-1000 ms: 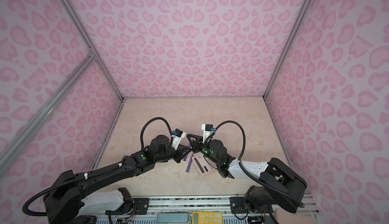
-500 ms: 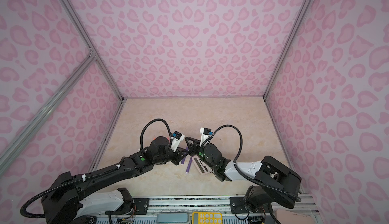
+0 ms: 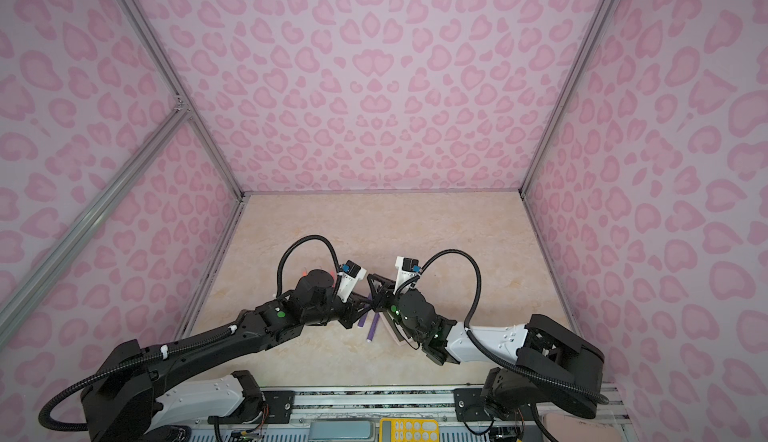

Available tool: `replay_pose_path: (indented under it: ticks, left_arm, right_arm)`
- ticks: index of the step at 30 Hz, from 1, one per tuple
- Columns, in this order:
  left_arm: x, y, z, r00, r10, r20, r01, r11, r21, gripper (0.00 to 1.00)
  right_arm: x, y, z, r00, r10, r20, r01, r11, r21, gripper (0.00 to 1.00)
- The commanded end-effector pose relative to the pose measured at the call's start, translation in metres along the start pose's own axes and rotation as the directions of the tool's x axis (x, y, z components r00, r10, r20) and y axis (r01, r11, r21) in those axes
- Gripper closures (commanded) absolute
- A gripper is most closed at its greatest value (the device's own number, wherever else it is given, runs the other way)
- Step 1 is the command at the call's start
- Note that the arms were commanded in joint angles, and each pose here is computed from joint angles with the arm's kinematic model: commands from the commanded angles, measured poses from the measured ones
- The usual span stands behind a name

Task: Insert the pens into the pen caps
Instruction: 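Lay the capped purple marker by the row with the left while the right withdraws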

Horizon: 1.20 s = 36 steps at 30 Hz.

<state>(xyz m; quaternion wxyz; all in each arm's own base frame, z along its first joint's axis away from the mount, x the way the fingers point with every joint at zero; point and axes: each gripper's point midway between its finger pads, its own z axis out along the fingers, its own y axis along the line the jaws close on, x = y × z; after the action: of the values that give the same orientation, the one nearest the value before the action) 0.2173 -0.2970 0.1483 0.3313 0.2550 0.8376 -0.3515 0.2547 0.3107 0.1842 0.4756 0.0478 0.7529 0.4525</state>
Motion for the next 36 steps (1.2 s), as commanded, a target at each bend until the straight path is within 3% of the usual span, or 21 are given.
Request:
replay_pose_path:
  ticks: [1, 3, 5, 9, 18, 21, 26, 30, 33, 36]
  left_arm:
    - [-0.078, 0.038, -0.016, 0.94, -0.033, 0.341, 0.112, 0.97, -0.215, 0.96]
    - [-0.076, 0.043, -0.013, 0.944, -0.043, 0.328, 0.128, 0.962, -0.242, 0.96]
    - [-0.074, 0.053, -0.012, 0.945, -0.061, 0.32, 0.16, 0.943, -0.291, 0.96]
    - [-0.059, 0.084, -0.008, 0.952, -0.117, 0.282, 0.235, 0.869, -0.435, 0.96]
    - [-0.025, 0.124, 0.03, 0.964, -0.247, 0.103, 0.258, 0.751, -0.608, 0.96]
    - [-0.011, 0.134, 0.041, 0.953, -0.298, 0.053, 0.262, 0.727, -0.634, 0.97]
    - [0.013, 0.158, 0.045, 0.919, -0.393, -0.027, 0.245, 0.623, -0.743, 0.97]
    - [0.021, 0.16, 0.055, 0.907, -0.415, -0.07, 0.228, 0.625, -0.746, 0.97]
    - [0.028, 0.165, 0.057, 0.895, -0.433, -0.108, 0.196, 0.599, -0.777, 0.97]
    - [0.03, 0.167, 0.064, 0.892, -0.425, -0.155, 0.156, 0.609, -0.777, 0.97]
  right_arm:
    - [0.037, -0.013, -0.007, 0.982, -0.06, -0.178, 0.064, 0.998, 0.017, 0.94]
    - [0.031, -0.019, -0.008, 0.985, -0.067, -0.161, 0.074, 0.996, 0.041, 0.74]
    - [0.021, -0.029, -0.01, 0.989, -0.068, -0.134, 0.08, 0.993, 0.083, 0.6]
    - [-0.003, -0.056, -0.018, 0.995, -0.064, -0.082, 0.079, 0.98, 0.183, 0.49]
    - [-0.047, -0.108, -0.044, 0.997, -0.08, 0.025, 0.066, 0.933, 0.353, 0.45]
    - [-0.051, -0.116, -0.045, 0.996, -0.09, 0.027, 0.073, 0.92, 0.386, 0.45]
    - [-0.05, -0.13, -0.043, 0.997, -0.079, 0.018, 0.064, 0.907, 0.416, 0.45]
    - [-0.05, -0.134, -0.041, 0.997, -0.073, 0.01, 0.062, 0.902, 0.427, 0.45]
    - [-0.049, -0.138, -0.04, 0.997, -0.075, 0.006, 0.065, 0.897, 0.436, 0.45]
    - [-0.047, -0.141, -0.038, 0.998, -0.064, 0.002, 0.056, 0.896, 0.44, 0.45]
